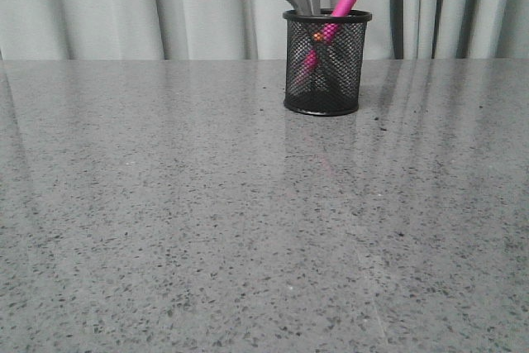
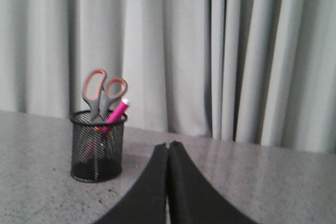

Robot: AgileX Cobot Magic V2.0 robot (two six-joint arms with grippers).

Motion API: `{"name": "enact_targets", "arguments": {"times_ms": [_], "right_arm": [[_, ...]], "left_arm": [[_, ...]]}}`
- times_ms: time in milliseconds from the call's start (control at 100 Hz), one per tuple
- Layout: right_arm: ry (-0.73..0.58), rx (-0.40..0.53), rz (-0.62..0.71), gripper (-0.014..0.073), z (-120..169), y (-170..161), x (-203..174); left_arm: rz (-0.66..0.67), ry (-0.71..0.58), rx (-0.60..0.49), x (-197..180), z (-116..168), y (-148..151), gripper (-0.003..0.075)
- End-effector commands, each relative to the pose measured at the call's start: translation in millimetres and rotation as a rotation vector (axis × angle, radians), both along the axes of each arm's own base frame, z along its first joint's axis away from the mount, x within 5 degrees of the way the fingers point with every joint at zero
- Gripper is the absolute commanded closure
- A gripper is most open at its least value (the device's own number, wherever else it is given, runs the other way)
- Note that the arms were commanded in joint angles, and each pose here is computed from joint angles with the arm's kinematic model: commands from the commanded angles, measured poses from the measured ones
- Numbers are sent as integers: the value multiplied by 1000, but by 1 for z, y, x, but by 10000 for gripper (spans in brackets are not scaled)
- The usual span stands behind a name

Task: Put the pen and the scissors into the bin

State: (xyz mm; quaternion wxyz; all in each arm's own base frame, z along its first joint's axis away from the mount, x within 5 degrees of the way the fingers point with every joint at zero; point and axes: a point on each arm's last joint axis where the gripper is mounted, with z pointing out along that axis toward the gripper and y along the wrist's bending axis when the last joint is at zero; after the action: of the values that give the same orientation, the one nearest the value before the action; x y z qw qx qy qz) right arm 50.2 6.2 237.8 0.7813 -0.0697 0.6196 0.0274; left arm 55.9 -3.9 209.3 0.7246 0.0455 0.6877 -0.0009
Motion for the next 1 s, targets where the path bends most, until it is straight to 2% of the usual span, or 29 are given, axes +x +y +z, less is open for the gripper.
{"name": "enact_targets", "arguments": {"times_ms": [0,130,410,650,990], "right_arm": [[7,35,-75,666,2,-4,-1],[84,20,-167,666,-7,-7,0],[161,-48,-185,666,-34,-8,5],[198,-78,-185,666,-37,-8,5],[166,-75,-189,666,-35,-8,5]], "left_arm": [[7,-59,-17,-1,-7,1,739],[7,-59,-17,-1,-7,1,739],[7,-58,-19,-1,-7,1,739],[7,-58,-19,-1,-7,1,739],[7,-58,-19,-1,-7,1,739]]}}
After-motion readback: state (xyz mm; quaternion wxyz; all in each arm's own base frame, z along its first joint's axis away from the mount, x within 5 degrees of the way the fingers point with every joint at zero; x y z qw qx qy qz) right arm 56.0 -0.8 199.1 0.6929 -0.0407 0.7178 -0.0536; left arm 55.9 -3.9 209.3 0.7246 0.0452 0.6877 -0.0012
